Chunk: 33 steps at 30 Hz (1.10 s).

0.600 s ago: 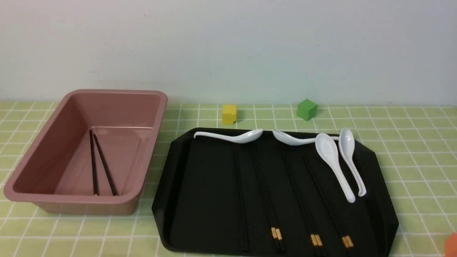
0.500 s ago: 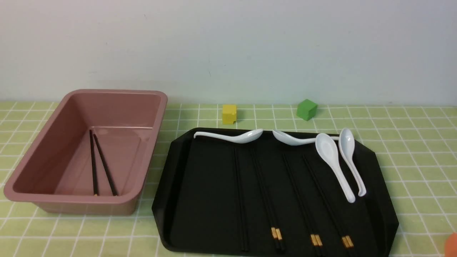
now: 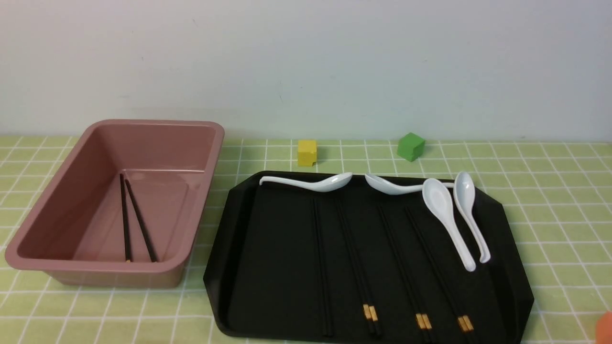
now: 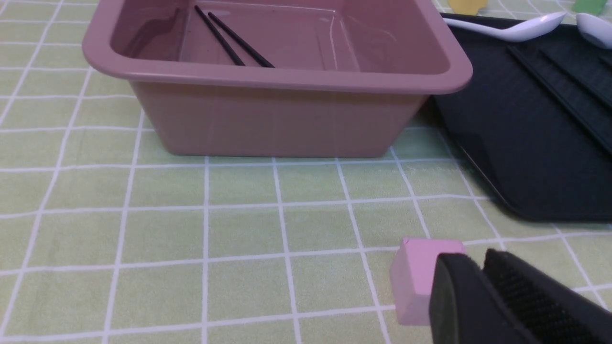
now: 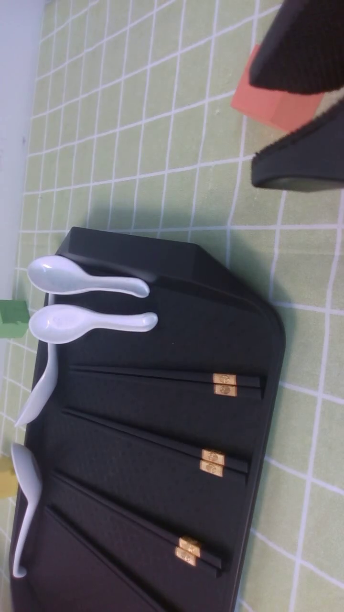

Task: On green tablecloth take chopsticks from black tray and put them in box.
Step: 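Reach over to the black tray and grasp a pair of chopsticks with the left gripper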

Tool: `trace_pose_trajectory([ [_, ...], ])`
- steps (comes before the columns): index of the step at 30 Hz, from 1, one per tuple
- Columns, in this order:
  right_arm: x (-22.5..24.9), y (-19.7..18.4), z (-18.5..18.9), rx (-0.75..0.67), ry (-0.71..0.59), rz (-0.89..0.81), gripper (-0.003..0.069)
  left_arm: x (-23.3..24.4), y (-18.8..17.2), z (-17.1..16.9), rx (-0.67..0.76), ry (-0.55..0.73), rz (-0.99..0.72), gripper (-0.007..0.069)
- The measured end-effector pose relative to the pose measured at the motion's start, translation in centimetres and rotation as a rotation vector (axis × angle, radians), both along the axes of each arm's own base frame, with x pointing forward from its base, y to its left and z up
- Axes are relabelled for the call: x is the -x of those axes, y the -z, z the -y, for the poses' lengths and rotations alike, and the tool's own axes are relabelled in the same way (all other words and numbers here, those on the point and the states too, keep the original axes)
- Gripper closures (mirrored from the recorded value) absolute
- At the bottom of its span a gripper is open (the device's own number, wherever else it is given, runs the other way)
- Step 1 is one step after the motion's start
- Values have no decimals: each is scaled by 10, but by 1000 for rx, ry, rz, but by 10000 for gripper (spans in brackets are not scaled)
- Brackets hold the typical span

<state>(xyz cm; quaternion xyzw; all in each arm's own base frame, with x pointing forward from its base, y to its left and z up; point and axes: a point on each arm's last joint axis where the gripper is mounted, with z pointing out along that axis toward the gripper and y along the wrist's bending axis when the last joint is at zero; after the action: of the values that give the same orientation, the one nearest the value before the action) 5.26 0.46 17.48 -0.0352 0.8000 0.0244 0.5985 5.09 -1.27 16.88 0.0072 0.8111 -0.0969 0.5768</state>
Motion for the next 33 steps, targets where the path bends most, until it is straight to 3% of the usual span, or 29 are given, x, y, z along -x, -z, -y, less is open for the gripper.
trace_pose_trajectory([
  [21,0,0,0,0,0,0,419,0,0,1,21,0,-2,543],
  [24,0,0,0,0,0,0,419,0,-1,4,162,-7,-17,543],
  [26,0,0,0,0,0,0,419,1,-4,10,448,-25,-55,538],
  [27,0,0,0,0,0,0,419,1,-5,11,495,-25,-61,538],
  [28,0,0,0,0,0,0,419,2,-9,15,726,-38,-95,535],
  [29,0,0,0,0,0,0,419,2,-11,17,855,-43,-113,533],
  [33,0,0,0,0,0,0,419,2,-20,21,1205,-48,-153,532],
])
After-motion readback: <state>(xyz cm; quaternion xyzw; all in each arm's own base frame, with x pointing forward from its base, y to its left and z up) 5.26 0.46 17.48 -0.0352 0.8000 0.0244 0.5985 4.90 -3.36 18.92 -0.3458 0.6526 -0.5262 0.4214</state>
